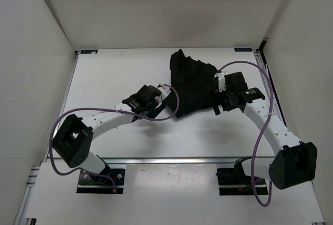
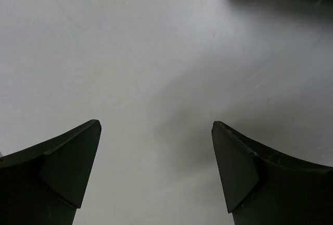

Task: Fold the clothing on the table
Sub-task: Move the skirt to the center of the board, then flatten the skirt out

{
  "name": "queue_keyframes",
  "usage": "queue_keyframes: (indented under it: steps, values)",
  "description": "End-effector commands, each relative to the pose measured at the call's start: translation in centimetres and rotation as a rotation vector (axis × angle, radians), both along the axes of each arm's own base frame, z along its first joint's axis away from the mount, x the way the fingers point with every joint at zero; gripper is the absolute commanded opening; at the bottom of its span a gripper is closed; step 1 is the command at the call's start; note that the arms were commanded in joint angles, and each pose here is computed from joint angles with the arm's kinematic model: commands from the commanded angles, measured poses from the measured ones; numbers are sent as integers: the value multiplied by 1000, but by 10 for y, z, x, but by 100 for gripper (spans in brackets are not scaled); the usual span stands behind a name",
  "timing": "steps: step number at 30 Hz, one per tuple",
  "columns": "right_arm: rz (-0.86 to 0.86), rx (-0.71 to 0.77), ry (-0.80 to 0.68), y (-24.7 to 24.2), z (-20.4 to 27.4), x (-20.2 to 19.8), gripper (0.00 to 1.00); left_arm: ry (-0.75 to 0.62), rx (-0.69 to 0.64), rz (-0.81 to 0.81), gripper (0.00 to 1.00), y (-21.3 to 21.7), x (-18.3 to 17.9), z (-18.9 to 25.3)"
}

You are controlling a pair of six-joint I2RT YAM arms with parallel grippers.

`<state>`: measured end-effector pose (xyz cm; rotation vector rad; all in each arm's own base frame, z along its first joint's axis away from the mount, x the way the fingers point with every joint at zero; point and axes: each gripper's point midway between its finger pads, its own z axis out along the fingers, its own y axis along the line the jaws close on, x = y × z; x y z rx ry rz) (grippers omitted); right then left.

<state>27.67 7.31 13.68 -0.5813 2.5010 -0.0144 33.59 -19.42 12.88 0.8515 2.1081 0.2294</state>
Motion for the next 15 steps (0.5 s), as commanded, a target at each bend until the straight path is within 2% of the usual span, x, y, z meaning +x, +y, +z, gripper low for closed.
queue_keyframes:
  steps: [1,3,6,9,12,15]
  values:
    - [17,33,-45,7,7,11,99,30,97,-16,99,28,-7,-17]
    - [7,38,-39,4,6,10,100,55,46,25,99,34,-1,-23]
    - [-16,47,-32,0,7,9,99,24,-47,43,99,26,17,-15]
    - [-35,55,-15,-3,7,5,99,21,-170,6,99,-1,34,-16]
    - [-37,49,-27,-5,11,6,100,84,-316,-60,98,-39,33,-29]
    - [-42,17,-41,-12,14,6,99,145,-431,-47,99,-53,30,-43]
